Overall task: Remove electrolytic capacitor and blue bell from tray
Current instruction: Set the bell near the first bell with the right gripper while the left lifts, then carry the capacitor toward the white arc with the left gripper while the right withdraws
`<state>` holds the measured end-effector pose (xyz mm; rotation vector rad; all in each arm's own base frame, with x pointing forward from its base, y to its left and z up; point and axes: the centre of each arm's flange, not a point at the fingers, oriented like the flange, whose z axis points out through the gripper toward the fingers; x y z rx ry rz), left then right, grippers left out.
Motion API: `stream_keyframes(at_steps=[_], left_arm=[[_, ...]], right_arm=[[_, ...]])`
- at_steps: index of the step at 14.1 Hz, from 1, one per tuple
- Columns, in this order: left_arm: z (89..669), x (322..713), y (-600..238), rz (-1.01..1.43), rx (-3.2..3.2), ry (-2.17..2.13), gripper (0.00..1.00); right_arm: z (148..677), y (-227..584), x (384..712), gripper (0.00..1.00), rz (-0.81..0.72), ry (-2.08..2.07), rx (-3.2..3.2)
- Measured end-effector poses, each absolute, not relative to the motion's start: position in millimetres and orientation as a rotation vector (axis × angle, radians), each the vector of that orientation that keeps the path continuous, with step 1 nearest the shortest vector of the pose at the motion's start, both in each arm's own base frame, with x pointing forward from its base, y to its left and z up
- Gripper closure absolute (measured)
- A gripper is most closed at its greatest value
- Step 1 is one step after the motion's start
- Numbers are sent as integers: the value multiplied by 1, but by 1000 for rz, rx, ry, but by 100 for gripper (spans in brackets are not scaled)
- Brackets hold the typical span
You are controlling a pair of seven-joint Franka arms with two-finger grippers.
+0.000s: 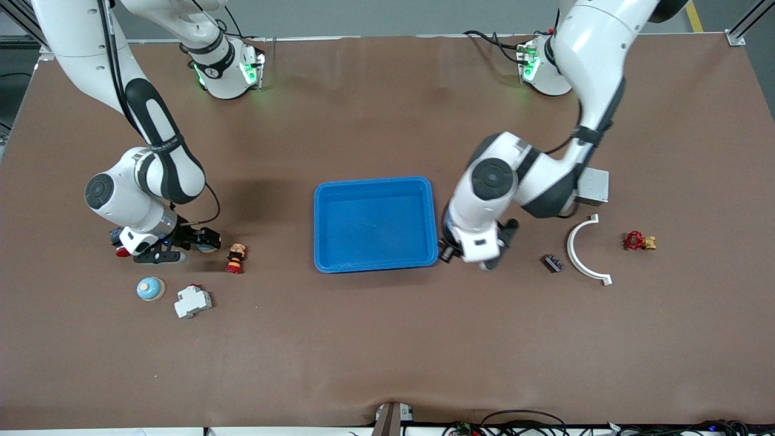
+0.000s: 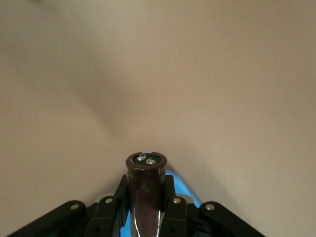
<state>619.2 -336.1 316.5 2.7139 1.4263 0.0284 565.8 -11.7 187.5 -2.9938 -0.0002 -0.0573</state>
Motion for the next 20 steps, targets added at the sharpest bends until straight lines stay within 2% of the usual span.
stream_keyframes(at_steps=[5, 8, 11, 15, 20], left_arm=[[325, 673, -205, 62, 2811, 1255, 70], [339, 679, -139, 9, 2917, 1153, 70], [332, 685, -37, -50, 2984, 1044, 70], [302, 682, 63, -85, 3107, 892, 70], [281, 687, 81, -3, 3226, 689, 70]], right_arm=[[229, -15, 601, 0, -48, -37, -2959], [255, -18, 616, 0, -42, -144, -3000], [293, -12, 626, 0, 37, -144, -3037], [380, 6, 631, 0, 174, -161, -3135], [503, 2, 631, 0, 238, -200, -3205]])
